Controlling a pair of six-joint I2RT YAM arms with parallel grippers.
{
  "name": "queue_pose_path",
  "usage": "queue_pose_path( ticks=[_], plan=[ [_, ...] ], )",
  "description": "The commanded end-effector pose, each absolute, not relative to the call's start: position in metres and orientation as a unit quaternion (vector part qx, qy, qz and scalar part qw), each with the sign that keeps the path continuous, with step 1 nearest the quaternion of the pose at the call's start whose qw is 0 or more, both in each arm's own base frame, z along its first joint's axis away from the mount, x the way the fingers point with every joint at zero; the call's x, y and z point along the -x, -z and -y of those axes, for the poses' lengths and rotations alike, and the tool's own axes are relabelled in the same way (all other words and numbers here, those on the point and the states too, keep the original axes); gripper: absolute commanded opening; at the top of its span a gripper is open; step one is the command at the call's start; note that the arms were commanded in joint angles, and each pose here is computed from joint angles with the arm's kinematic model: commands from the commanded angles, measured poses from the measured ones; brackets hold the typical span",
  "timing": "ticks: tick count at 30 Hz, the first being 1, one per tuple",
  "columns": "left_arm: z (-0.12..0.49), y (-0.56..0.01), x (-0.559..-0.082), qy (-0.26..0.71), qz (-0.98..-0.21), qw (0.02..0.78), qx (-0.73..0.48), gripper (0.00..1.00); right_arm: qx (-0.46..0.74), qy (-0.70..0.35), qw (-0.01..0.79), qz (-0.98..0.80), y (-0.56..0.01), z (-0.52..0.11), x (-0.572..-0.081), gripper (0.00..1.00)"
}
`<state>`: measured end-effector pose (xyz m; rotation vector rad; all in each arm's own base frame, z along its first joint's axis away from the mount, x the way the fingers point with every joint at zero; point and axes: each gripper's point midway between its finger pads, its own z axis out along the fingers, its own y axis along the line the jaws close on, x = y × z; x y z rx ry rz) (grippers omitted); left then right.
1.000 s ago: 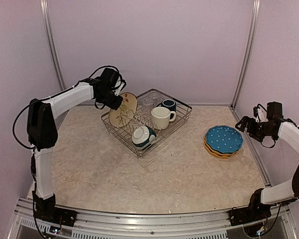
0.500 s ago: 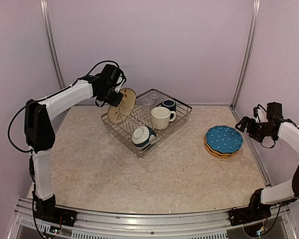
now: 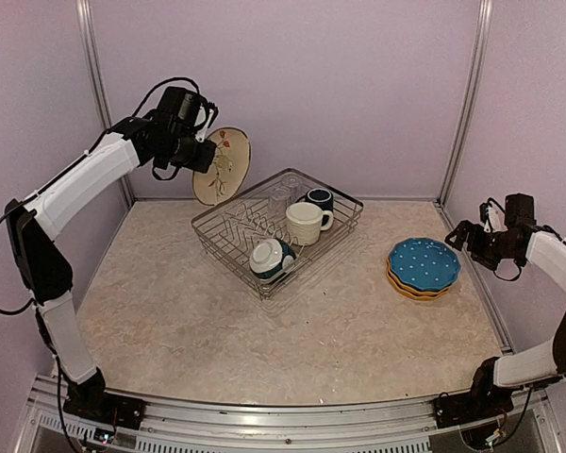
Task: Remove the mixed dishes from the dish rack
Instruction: Pass from the left arm to the right
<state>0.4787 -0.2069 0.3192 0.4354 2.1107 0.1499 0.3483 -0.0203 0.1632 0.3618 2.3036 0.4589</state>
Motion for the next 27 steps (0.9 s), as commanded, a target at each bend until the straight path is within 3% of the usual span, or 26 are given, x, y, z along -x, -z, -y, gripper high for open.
queue_pose_path(
  ticks=[1,5,8,11,14,23,27],
  plan=[
    [0.203,-0.397,-0.467,-0.001,-0.827,0.551,-0.114,0.00,-0.136,-0.183,0.372,-0.900,-0.163,0.014,-0.346,1.00],
    [0.203,-0.404,-0.452,0.097,-0.839,0.529,-0.081,0.00,-0.135,-0.184,0.371,-0.900,-0.162,0.013,-0.346,1.00],
    [0.207,-0.396,-0.444,0.236,-0.846,0.477,-0.038,0.00,-0.133,-0.187,0.370,-0.900,-0.160,0.010,-0.346,1.00],
    [0.204,-0.399,-0.437,0.389,-0.812,0.435,-0.005,0.00,-0.132,-0.190,0.369,-0.900,-0.159,0.007,-0.346,1.00],
    [0.206,-0.397,-0.425,0.481,-0.782,0.397,0.009,0.00,-0.130,-0.199,0.366,-0.900,-0.156,0.000,-0.346,1.00],
    [0.242,-0.364,-0.413,0.590,-0.749,0.300,0.023,0.00,-0.099,-0.248,0.377,-0.887,-0.171,-0.049,-0.358,1.00],
    [0.271,-0.355,-0.407,0.598,-0.750,0.283,0.003,0.00,-0.065,-0.314,0.390,-0.863,-0.197,-0.101,-0.360,1.00]
  ],
)
